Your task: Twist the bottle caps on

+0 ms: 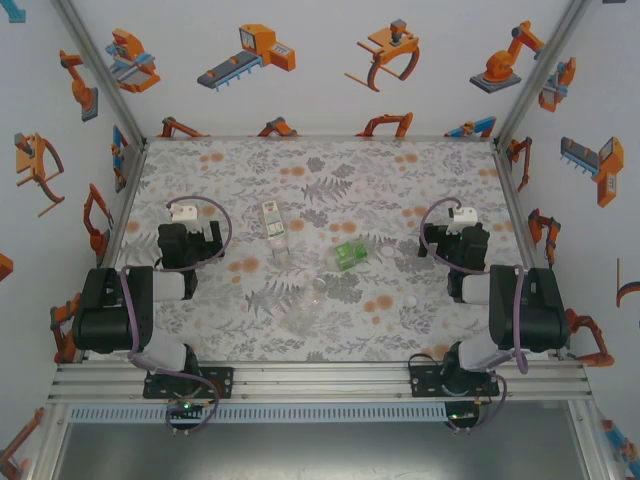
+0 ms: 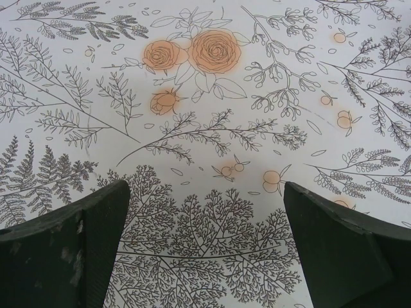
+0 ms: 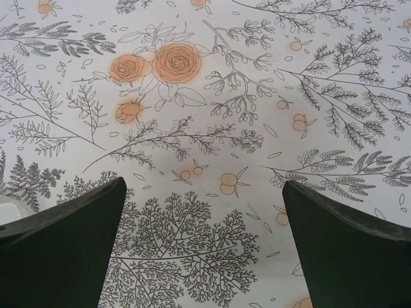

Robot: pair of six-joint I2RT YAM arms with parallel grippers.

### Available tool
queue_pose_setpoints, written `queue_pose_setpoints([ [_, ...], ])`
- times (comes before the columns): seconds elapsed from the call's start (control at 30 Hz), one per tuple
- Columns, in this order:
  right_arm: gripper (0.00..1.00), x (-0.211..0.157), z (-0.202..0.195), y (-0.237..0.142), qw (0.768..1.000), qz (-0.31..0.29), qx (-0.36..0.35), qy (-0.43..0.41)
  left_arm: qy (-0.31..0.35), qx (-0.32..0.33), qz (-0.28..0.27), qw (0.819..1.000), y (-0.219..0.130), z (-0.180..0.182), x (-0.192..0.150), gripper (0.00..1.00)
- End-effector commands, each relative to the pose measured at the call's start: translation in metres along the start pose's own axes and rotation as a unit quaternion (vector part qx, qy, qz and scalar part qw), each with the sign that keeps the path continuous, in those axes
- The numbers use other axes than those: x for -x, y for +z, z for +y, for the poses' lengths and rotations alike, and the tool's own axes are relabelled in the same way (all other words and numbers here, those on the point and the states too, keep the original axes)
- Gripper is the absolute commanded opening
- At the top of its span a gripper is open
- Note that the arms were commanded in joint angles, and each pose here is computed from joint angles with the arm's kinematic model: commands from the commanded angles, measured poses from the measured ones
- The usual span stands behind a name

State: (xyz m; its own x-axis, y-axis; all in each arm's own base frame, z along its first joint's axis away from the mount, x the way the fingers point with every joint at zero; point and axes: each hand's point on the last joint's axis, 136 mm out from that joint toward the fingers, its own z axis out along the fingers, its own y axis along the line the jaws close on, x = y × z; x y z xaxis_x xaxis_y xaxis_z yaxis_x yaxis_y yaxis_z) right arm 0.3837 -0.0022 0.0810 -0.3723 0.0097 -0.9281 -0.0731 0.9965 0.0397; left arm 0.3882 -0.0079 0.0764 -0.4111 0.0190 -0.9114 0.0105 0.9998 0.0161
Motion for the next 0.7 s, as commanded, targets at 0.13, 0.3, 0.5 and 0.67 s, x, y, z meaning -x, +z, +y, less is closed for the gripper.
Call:
queue_pose_setpoints([
  [0.13, 0.99, 0.012, 0.003, 0.001, 1.000, -0.026, 0.014, -0.001, -0.012, 0.000, -0.022, 1.000, 0.003, 0.001, 0.015, 0.97],
  [0.3, 0.99, 0.012, 0.003, 0.003, 1.000, -0.020, 0.017, 0.000, -0.021, -0.006, -0.020, 1.000, 0.004, 0.004, 0.016, 0.97],
  [0.5, 0.99, 0.012, -0.008, 0.006, 1.000, -0.012, -0.013, 0.014, -0.024, -0.009, -0.019, 0.999, 0.004, 0.004, 0.015, 0.97],
  [0.67, 0.99, 0.012, -0.010, 0.006, 1.000, -0.010, -0.020, 0.017, -0.024, -0.009, -0.019, 0.999, 0.004, 0.004, 0.016, 0.97],
])
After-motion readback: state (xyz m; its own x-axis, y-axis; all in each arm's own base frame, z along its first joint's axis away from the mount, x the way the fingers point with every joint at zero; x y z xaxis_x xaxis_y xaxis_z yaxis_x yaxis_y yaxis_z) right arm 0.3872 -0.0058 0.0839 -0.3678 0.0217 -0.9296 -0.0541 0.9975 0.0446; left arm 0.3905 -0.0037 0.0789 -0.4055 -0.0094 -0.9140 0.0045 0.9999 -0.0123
